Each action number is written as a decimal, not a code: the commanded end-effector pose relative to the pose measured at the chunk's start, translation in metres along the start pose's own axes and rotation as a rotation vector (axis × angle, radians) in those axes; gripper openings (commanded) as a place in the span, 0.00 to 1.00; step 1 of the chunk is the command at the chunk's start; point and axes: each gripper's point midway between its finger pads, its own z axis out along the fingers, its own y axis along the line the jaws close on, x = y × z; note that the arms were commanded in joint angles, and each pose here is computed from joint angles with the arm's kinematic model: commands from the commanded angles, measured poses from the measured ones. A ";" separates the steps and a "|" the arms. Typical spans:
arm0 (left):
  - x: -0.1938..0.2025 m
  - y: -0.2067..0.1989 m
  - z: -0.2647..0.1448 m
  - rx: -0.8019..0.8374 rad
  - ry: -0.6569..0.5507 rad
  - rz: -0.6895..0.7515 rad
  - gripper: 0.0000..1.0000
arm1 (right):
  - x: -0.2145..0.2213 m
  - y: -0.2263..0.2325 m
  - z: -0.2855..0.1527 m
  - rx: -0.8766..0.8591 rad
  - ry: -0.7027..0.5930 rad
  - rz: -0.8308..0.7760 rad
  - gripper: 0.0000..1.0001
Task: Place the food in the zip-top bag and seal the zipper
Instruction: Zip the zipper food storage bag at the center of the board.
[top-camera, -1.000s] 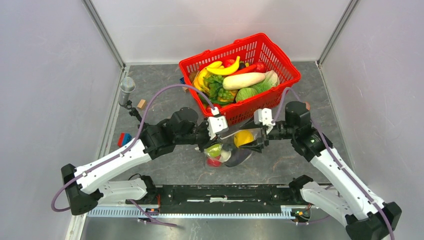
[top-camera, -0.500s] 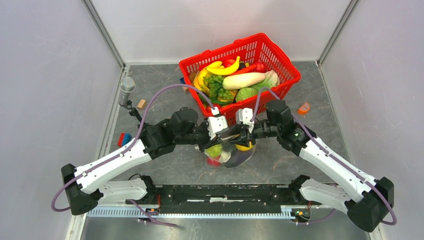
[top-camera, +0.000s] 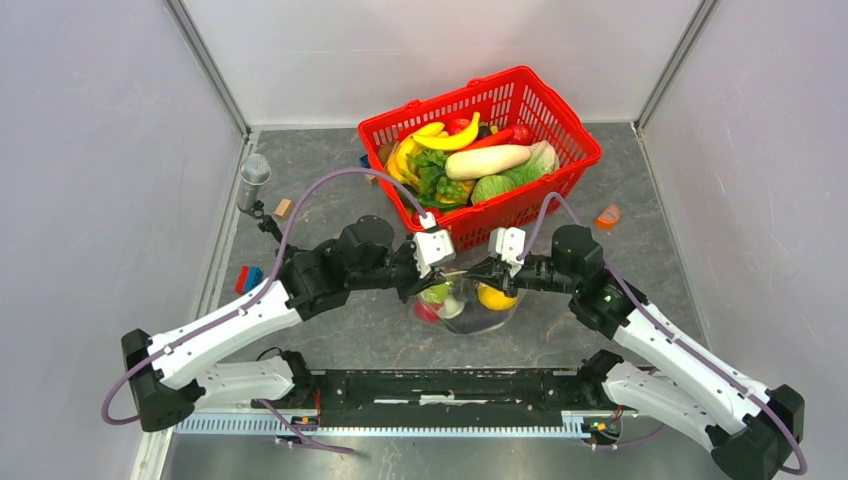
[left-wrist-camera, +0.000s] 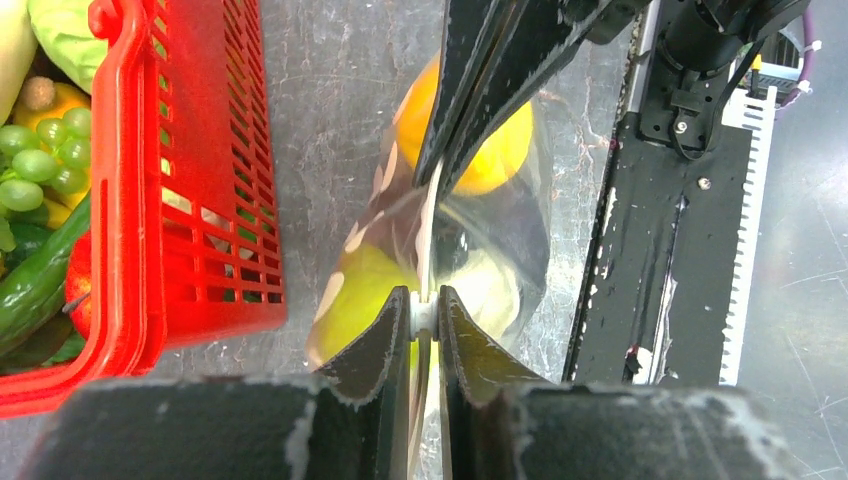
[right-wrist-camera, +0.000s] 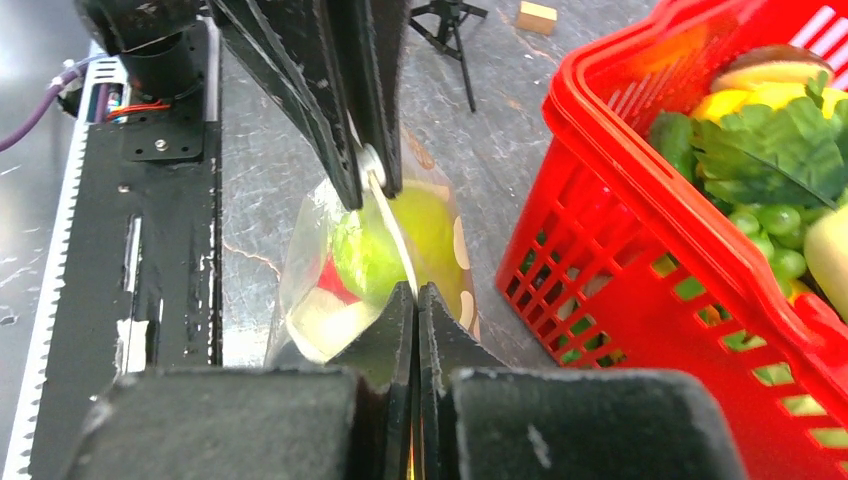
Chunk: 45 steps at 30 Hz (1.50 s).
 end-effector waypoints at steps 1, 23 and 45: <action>-0.003 0.006 -0.014 -0.061 -0.031 -0.029 0.02 | 0.003 -0.028 -0.010 0.193 -0.008 0.007 0.00; -0.013 0.002 -0.027 -0.056 -0.089 -0.057 0.02 | -0.028 0.003 -0.005 0.001 -0.103 0.039 0.47; -0.004 0.006 -0.032 -0.090 -0.064 -0.060 0.02 | -0.023 -0.015 0.019 0.061 -0.093 0.075 0.10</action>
